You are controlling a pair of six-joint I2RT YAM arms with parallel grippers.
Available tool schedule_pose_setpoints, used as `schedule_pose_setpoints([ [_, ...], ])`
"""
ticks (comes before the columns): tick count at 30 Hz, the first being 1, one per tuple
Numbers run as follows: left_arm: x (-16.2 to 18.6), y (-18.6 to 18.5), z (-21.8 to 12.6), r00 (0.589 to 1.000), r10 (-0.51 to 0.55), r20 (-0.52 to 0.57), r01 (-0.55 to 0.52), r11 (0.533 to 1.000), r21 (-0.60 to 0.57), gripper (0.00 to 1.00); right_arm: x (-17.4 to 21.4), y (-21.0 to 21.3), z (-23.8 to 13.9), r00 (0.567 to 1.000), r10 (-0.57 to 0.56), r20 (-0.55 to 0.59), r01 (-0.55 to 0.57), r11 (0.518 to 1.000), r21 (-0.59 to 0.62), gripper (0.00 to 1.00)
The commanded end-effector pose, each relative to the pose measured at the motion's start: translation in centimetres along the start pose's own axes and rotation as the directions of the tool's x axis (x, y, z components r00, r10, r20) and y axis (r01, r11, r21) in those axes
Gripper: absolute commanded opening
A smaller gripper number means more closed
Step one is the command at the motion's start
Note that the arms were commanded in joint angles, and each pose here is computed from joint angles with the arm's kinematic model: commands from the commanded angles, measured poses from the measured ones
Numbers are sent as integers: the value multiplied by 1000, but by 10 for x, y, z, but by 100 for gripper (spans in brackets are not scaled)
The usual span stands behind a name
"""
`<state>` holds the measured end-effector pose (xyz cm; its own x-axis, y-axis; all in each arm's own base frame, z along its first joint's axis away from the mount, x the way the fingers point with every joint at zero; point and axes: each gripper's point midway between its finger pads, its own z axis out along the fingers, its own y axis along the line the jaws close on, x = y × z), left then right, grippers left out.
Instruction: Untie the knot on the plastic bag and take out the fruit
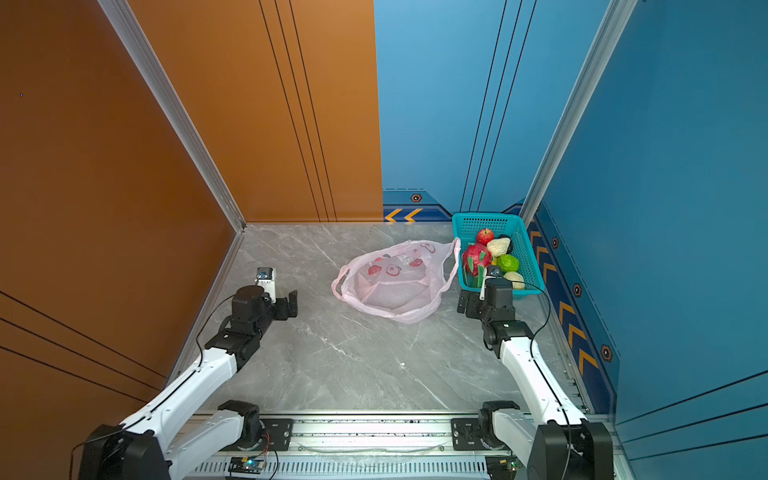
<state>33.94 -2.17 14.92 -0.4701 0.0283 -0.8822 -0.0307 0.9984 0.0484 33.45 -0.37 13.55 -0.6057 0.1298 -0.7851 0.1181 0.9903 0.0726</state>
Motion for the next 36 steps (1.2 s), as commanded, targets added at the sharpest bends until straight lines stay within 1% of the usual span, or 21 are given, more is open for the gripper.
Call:
schedule_pose_setpoints([
  [1, -14, 5, 13, 995, 22, 97, -20, 1000, -14, 98, -24, 1, 17, 990, -51, 132, 54, 998, -21, 100],
  [7, -5, 12, 35, 991, 62, 119, -57, 997, -47, 98, -22, -3, 42, 979, -30, 200, 40, 998, -43, 100],
  [13, 2, 19, 52, 985, 41, 170, -30, 997, -69, 98, -17, 0, 56, 965, -43, 258, 62, 996, -67, 100],
  [16, 12, 22, 64, 988, 31, 154, -19, 997, -80, 99, -17, 1, 60, 963, -43, 266, 66, 995, -77, 100],
  [19, 20, 25, 68, 985, 17, 171, -2, 996, -87, 99, -15, 4, 63, 953, -35, 301, 66, 993, -95, 100],
  [23, 26, 22, 74, 986, 25, 164, -12, 997, -77, 99, -3, 9, 70, 939, -52, 341, 91, 991, -97, 100],
  [26, 26, 24, 75, 986, 22, 164, -8, 996, -85, 99, -1, 8, 72, 944, -74, 321, 99, 993, -63, 100],
  [28, 26, 26, 75, 987, 16, 162, -3, 996, -85, 99, -2, 8, 72, 941, -67, 331, 93, 994, -65, 100],
  [32, 26, 30, 75, 987, 2, 162, 14, 995, -98, 98, -2, 4, 70, 939, -72, 336, 84, 996, -21, 100],
  [36, 26, 29, 75, 987, 3, 161, 12, 995, -95, 98, -2, 2, 70, 938, -71, 340, 79, 997, -11, 100],
])
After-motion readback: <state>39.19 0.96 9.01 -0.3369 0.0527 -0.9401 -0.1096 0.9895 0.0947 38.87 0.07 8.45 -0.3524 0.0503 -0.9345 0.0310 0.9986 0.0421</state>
